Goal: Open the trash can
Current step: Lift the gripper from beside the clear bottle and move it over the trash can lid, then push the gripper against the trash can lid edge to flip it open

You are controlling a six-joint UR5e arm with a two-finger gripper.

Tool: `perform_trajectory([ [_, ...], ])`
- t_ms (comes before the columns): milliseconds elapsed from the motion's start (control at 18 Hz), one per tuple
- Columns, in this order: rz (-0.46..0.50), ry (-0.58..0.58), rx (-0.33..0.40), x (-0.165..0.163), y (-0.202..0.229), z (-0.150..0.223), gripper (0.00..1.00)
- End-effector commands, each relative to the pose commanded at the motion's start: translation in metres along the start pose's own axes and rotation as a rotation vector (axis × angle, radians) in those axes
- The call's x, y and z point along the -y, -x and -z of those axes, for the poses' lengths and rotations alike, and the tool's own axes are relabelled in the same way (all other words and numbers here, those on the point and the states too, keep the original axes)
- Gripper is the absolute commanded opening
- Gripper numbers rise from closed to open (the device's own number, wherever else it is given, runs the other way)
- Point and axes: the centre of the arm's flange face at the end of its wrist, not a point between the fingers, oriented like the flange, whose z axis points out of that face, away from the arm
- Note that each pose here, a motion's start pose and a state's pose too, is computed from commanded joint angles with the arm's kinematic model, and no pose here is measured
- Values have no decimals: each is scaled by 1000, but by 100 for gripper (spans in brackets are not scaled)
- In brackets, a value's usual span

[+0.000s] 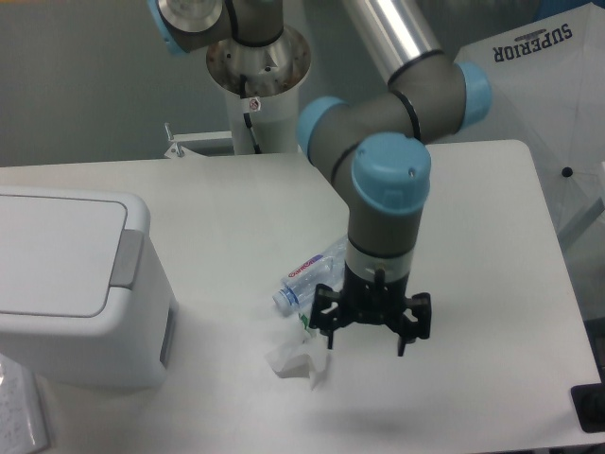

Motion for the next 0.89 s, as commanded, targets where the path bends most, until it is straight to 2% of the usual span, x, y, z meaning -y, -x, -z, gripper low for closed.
perform_trajectory([
  [111,113,-52,-57,5,-14,19,100],
  [222,160,-110,-115,11,-30,45,100],
  [444,112,-159,-195,17,-84,76,100],
  [611,112,-148,-275,-5,-119,77,100],
  [722,95,-130,-278,-23,-134,73,100],
  [889,86,-138,-278,-28,-139,71,100],
])
